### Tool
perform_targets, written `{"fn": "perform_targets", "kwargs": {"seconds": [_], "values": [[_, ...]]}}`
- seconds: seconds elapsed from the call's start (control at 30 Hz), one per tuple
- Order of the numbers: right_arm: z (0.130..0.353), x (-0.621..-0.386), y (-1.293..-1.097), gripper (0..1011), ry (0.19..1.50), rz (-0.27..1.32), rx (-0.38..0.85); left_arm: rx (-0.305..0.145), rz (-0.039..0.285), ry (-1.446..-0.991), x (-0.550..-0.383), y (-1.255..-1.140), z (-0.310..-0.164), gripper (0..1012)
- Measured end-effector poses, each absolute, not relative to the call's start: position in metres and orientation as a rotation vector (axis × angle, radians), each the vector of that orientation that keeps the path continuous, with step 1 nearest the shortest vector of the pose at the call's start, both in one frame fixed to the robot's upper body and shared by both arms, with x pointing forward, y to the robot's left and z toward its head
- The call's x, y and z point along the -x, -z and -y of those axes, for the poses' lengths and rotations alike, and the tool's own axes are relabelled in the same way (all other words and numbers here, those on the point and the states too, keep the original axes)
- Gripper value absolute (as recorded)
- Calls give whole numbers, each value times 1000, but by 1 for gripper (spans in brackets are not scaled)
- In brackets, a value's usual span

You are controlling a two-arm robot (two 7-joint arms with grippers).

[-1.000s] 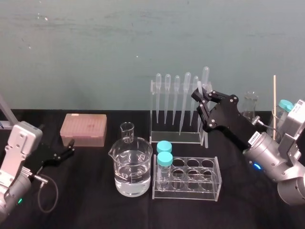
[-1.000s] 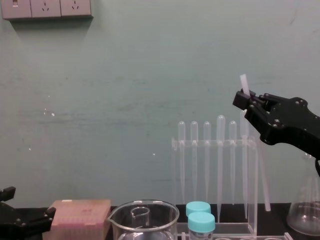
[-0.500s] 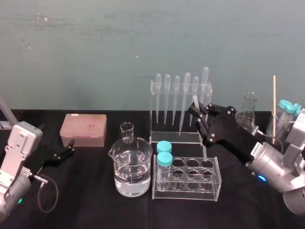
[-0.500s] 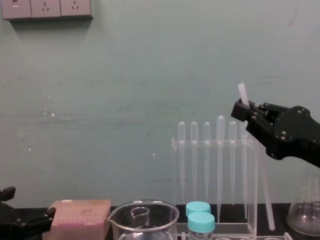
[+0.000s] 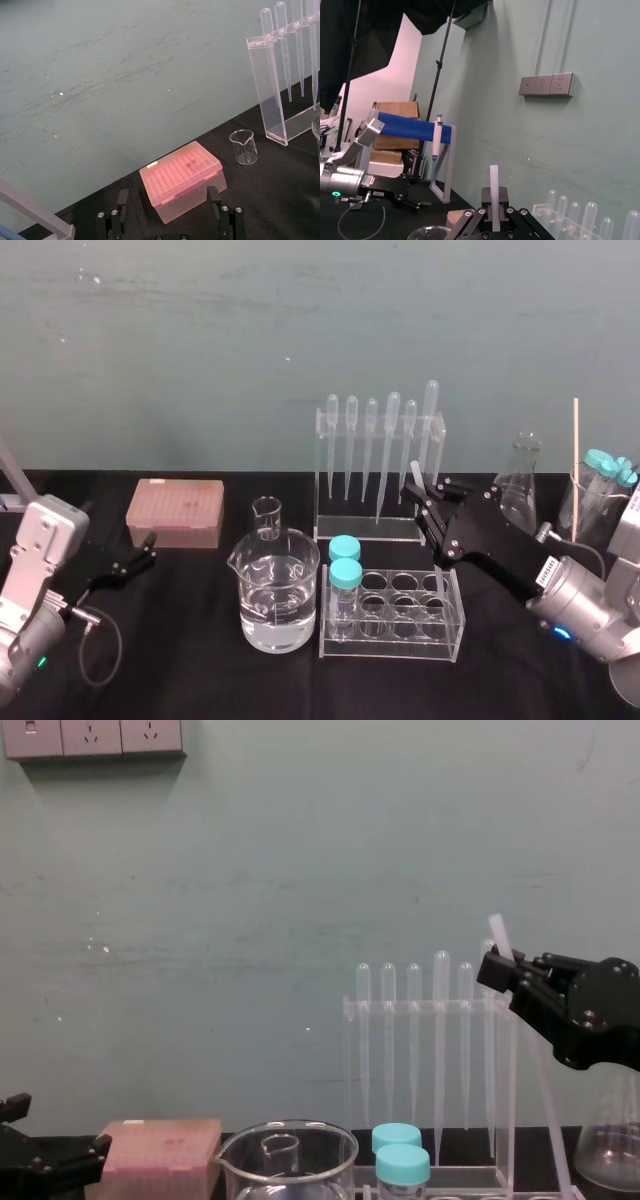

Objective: Pick up the stirring rod with one hand, then place it down.

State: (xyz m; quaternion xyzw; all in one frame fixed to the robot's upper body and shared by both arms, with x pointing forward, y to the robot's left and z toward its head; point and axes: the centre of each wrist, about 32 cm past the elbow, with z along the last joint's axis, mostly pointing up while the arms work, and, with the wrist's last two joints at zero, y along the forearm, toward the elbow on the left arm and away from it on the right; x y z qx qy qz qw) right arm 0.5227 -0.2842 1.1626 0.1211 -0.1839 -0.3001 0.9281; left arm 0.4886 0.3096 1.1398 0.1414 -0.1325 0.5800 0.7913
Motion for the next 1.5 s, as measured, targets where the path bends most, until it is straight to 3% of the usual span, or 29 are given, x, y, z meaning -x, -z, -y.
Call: {"fn": "perform_targets", "kwargs": {"seconds": [0.93,1.5], "values": [[284,-538,-1132,70,591,247,-155,-304,285,-1248,-489,-1140,-310,1000],[284,-541,-1128,69,580,189,-68,-304,285,-1248,-489,-1140,-310,1000]]}}
